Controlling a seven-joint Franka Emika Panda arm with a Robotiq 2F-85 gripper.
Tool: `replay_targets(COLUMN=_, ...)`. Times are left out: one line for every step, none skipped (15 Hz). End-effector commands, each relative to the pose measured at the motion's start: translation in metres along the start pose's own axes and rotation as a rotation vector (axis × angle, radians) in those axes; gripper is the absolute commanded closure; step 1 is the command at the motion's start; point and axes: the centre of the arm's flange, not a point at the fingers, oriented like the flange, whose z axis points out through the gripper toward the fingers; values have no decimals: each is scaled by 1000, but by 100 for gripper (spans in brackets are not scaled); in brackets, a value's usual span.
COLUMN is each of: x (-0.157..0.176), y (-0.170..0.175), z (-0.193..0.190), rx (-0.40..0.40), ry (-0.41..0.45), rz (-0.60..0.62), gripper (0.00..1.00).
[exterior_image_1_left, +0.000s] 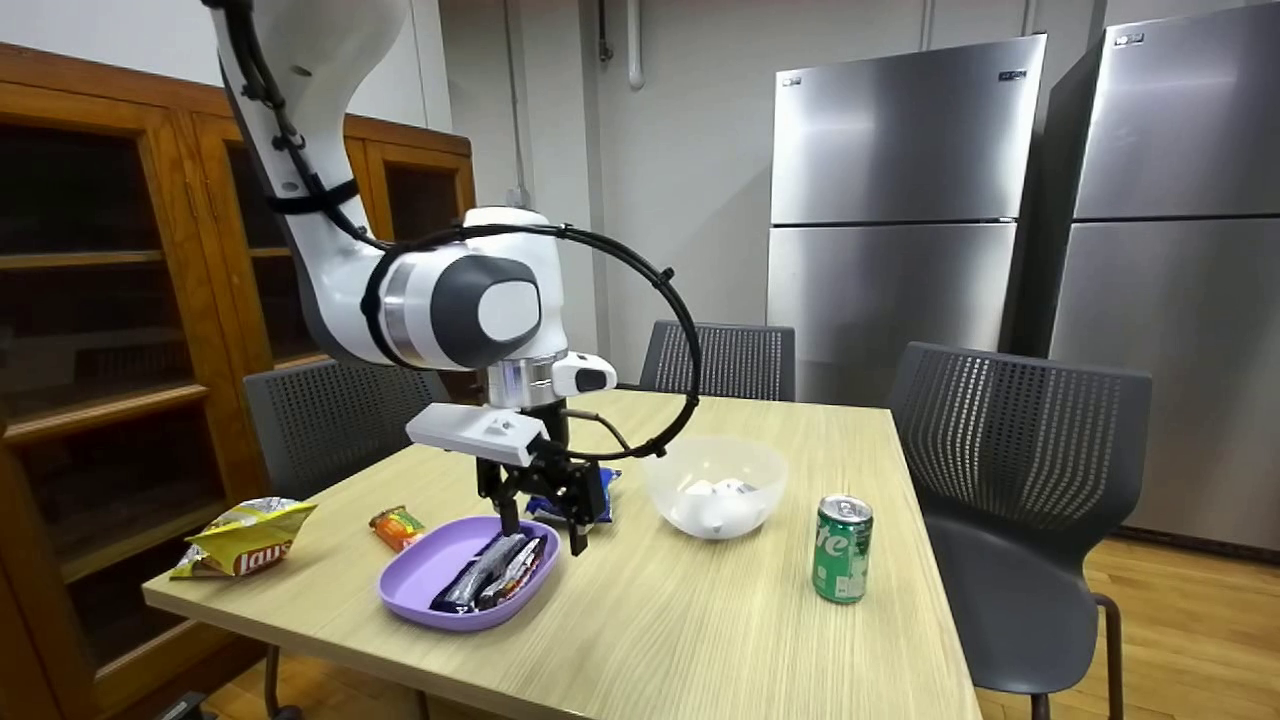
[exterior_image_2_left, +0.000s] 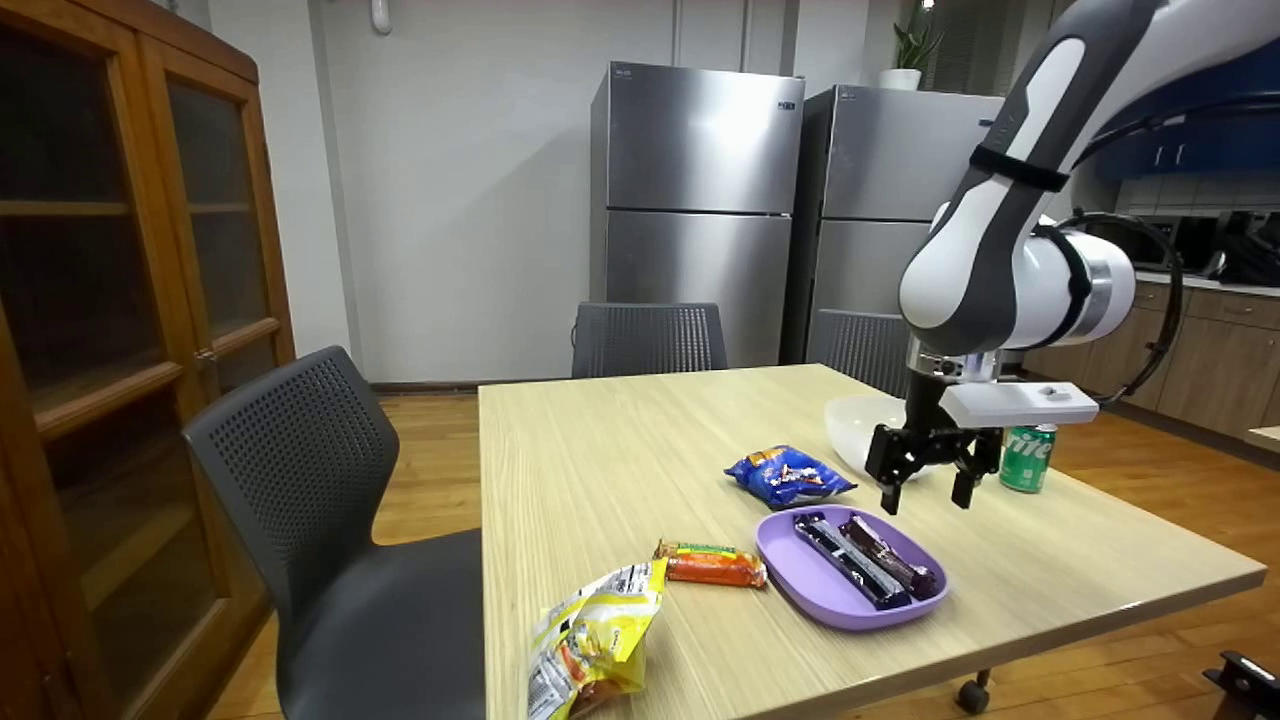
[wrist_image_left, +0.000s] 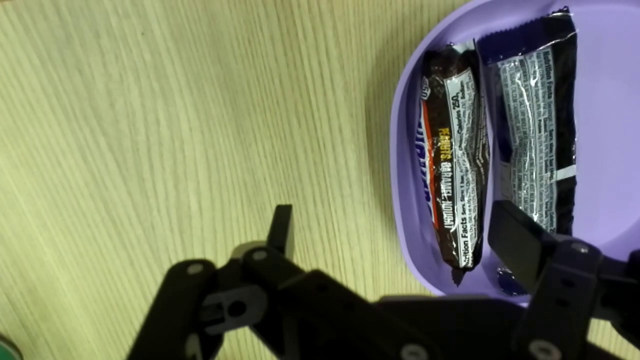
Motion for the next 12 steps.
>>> replay_targets(x=2, y=-1, z=0, rx=15, ry=-6, rz=34, gripper=0)
replay_targets(x=5, y=-2, z=0, rx=22, ry=-7, rz=46, gripper=0)
replay_targets(x=8, y=-6, z=1, rx=30, ry=-6, rz=55, gripper=0)
replay_targets(x=10, y=-9, z=0, rx=38, ry=-3, rz=61, gripper=0)
replay_targets(x=14, y=-14, z=-1, rx=50, ry=5, rz=69, gripper=0)
replay_targets(x=18, y=-19, z=-2, rx=60, ry=11, rz=75, gripper=0)
replay_targets(x=24, y=-26, z=-4, rx=66, ry=22, rz=84, gripper=0)
replay_targets(x=29, y=-31, z=-5, rx=75, ry=31, rz=90, gripper=0)
replay_targets(x=34, y=-36, z=-6, rx=82, ry=42, rz=95, gripper=0)
replay_targets(x=41, y=-41, z=-6, rx=86, ry=52, rz=103, gripper=0)
replay_targets(x=49, y=-45, z=-5, rx=91, ry=61, rz=117, gripper=0)
replay_targets(x=55, y=-47, z=-5, rx=98, ry=65, rz=129, gripper=0)
